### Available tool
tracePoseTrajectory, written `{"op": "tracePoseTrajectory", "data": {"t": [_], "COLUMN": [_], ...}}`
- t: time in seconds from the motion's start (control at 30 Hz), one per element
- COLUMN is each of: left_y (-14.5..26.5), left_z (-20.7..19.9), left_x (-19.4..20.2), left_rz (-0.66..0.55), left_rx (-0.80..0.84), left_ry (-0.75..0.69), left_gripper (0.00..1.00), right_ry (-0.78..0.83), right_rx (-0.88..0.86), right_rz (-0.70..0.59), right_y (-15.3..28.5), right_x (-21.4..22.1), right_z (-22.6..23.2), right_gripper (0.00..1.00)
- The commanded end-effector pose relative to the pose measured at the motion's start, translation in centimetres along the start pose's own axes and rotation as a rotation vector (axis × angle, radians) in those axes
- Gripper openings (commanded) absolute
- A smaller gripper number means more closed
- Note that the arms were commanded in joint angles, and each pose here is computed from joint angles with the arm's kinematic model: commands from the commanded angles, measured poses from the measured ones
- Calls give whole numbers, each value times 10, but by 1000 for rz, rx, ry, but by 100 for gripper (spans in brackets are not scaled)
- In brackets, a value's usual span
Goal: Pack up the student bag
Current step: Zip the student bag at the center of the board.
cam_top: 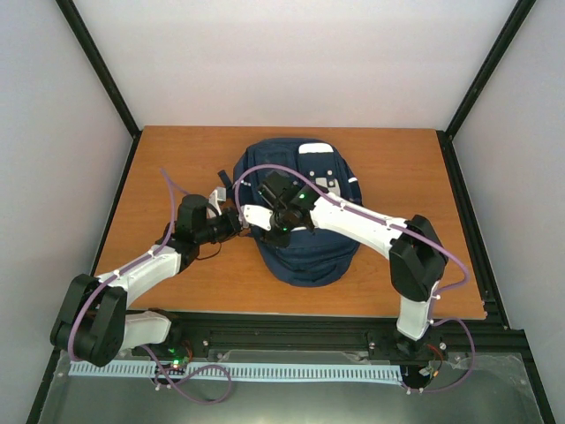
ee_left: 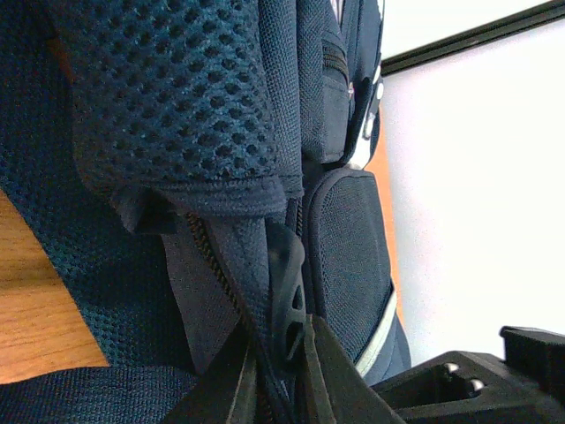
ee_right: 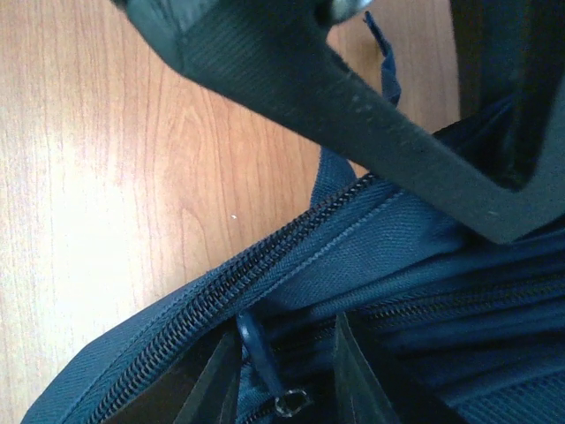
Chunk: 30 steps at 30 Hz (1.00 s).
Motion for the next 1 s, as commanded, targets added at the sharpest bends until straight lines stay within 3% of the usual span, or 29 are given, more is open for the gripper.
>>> {"op": "tracePoseTrajectory", "data": {"t": [0.0,0.1,0.2,0.4,0.67,0.97], "left_y": [5,4,2,-5,-16,-21], "left_z": [-31,-30,-27,-10,2,-2], "left_x": [-32,-33,-33,-33,-35,-22], "left_rz": [-104,-98,-91,-78,-54,12], "left_rx": [84,81,66,-26,-76,-10], "left_ry": [-110,-115,-114,-105,-101,-70], "left_gripper": [1,1,1,1,1,1], "right_ry": [36,43,51,126,200,255], "right_rx": [-55,-79,-101,-164,-234,-126], "right_rz": [9,15,8,-33,48,82], "right_y": [-15,-17,-10,20,25,27], "right_x": [0,2,2,14,68,109], "right_z": [10,14,19,40,63,58], "right_gripper": [28,19,3,3,3,3]}}
Point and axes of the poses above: each gripper's point midway between its finger pads, its own y axis back along the fingers, its own z axis along the line the jaws close on, x = y × z, the point moved 2 cm from there along y, back along the fingers, and after that the axes turned 14 degrees about -y, right-handed, at the moved point
